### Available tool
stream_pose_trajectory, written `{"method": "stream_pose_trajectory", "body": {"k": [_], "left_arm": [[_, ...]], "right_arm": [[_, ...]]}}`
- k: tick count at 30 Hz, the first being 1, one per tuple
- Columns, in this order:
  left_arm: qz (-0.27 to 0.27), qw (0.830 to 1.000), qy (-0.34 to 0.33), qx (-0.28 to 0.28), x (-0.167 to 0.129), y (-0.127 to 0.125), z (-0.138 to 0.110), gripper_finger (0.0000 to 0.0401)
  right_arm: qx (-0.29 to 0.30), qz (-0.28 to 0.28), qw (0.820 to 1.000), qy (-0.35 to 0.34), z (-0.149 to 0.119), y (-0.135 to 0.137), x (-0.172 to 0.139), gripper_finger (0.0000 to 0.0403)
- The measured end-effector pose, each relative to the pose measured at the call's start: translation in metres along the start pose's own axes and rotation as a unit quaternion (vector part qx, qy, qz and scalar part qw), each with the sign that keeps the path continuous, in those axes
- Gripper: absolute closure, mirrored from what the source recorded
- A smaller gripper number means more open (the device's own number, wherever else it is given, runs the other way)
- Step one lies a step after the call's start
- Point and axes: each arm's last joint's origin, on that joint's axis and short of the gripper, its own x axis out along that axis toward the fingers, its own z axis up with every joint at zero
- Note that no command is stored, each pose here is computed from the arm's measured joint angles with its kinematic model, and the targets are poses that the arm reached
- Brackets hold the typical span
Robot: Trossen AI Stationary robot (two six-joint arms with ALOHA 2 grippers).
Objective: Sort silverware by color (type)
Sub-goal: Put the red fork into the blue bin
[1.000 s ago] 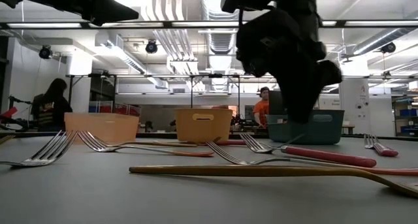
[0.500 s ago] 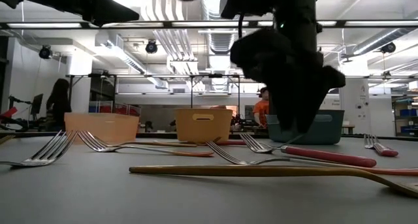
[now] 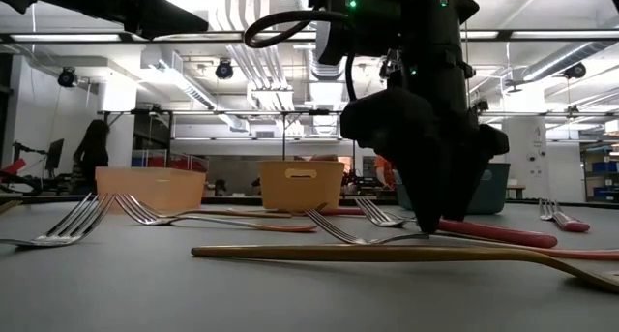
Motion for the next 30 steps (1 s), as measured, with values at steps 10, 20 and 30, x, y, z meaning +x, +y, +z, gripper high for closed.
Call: {"method": "stream_pose_trajectory", "body": {"k": [10,20,30], "left_arm": [[0.001,1.000,0.001,0.007,0.004,-0.002,0.000,0.0401],[0.000,1.000,0.005,0.015,0.007,-0.003,-0.001,0.0401],[0.000,1.000,0.002,0.014,0.007,-0.003,-0.001,0.0401]], "right_arm": [[-0.001,0.000,1.000,-0.025,0.001,0.001,-0.002,0.0342],[-0.006,0.008,1.000,-0.016,0.001,0.002,-0.004,0.0368],[-0.020,0.044,0.998,-0.043,-0.003,-0.004,-0.043,0.0368]]}}
